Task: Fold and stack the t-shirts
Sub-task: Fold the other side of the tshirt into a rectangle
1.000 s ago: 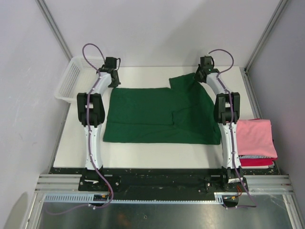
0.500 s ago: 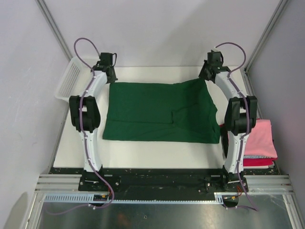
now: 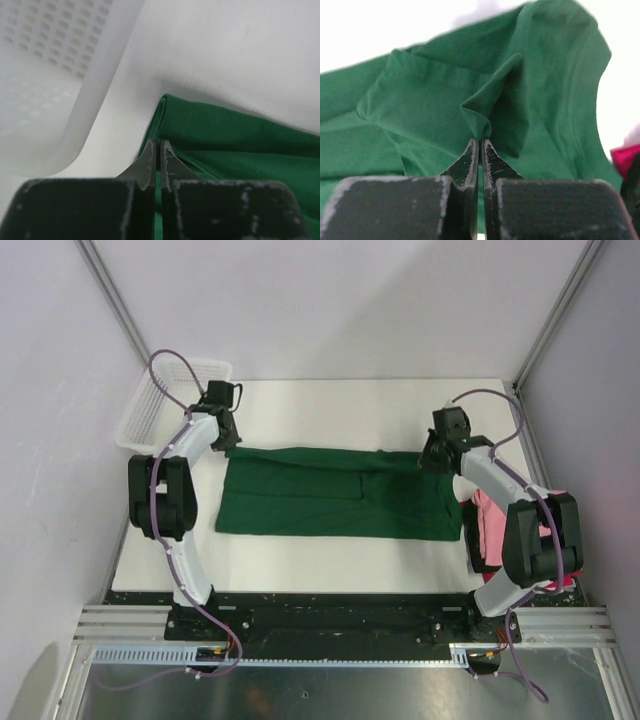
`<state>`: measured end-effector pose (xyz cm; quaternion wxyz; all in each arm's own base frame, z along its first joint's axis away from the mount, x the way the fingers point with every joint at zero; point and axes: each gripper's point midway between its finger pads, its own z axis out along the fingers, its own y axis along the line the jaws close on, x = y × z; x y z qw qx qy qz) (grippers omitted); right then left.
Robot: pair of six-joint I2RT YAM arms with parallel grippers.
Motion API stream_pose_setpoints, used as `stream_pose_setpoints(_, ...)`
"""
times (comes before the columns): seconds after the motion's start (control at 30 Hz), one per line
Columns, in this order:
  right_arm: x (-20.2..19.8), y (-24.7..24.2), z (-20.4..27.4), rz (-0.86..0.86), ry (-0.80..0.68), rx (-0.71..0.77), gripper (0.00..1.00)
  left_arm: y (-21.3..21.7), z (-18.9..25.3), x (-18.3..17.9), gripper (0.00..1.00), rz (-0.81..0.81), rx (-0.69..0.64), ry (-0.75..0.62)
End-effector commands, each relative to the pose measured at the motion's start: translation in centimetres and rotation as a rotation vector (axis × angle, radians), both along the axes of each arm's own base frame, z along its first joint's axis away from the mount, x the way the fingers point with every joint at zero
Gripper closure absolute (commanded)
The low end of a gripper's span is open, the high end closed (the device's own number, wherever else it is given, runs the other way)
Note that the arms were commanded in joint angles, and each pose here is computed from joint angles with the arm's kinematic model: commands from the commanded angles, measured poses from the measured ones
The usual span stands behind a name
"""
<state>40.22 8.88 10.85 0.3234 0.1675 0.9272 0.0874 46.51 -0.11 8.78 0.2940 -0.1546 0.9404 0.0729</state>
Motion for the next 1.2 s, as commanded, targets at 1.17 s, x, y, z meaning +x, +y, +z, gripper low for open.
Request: stream_pose_setpoints(1.17,-7.5,-0.3,-3.3,-0.016,0.069,-0.075,1.0,1.9,-0.9,-4.9,0.78,0.133,0.007,-0.001)
